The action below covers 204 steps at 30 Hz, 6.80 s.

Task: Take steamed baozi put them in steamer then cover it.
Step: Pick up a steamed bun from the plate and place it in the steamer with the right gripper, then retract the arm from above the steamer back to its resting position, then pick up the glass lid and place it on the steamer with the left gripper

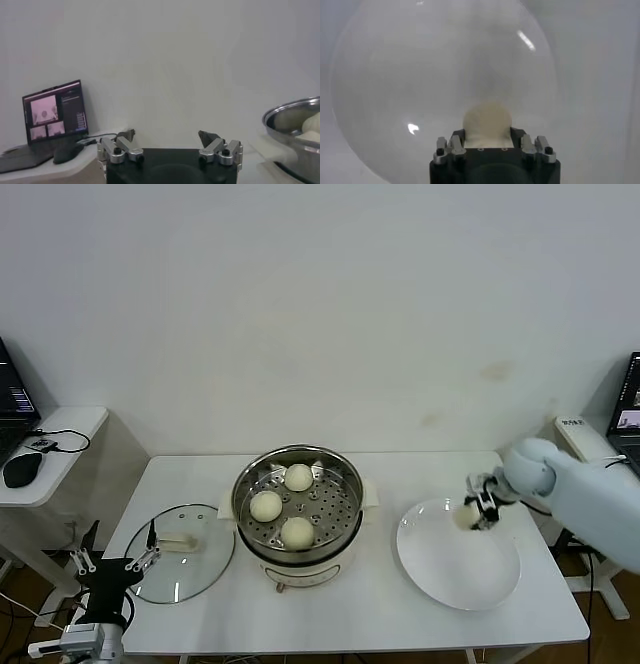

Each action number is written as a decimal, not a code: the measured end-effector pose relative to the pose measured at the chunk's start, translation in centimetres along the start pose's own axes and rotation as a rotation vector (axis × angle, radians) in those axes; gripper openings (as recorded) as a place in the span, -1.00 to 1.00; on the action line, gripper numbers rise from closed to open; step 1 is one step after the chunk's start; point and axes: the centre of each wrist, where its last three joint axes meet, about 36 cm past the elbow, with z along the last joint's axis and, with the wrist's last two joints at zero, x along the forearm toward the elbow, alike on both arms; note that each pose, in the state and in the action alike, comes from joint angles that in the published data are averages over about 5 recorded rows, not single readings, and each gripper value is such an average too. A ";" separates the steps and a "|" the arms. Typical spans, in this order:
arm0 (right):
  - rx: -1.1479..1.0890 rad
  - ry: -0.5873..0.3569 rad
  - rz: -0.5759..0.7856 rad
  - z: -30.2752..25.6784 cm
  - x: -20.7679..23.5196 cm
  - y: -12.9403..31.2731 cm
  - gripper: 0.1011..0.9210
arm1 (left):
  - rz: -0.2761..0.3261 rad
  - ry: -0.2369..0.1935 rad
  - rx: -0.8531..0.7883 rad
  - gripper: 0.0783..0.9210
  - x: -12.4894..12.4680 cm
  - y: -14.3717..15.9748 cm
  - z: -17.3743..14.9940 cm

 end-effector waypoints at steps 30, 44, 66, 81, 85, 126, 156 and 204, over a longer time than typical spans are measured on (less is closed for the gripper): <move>0.013 -0.245 0.005 -26.7 6.2 -4.6 0.20 | -0.009 -0.008 -0.034 0.77 0.7 0.2 -0.2; -0.005 -0.184 -0.032 -27.6 1.4 -2.8 0.21 | -0.022 -0.002 -0.027 0.77 0.6 0.5 0.0; -0.073 -0.301 0.071 -25.1 5.0 -2.3 0.76 | -0.028 0.000 -0.022 0.77 -0.2 0.6 0.3; -0.437 -0.879 0.496 -17.3 -0.3 5.5 0.76 | -0.028 0.033 -0.025 0.77 -0.6 -0.4 1.3; -0.565 -1.009 0.617 -15.2 -1.9 8.3 0.76 | -0.024 0.050 -0.048 0.77 -0.6 -0.5 1.7; -1.166 -0.598 1.339 -2.4 -1.9 38.3 0.76 | 0.300 -0.096 -1.326 0.77 -3.0 3.4 9.9; -1.189 -0.464 1.365 -2.3 -1.0 42.2 0.76 | 0.395 -0.120 -1.520 0.77 -12.9 4.6 14.2; -1.147 -0.519 1.329 -3.2 -2.3 41.4 0.76 | 0.299 -0.139 -1.390 -0.84 -12.9 4.4 14.1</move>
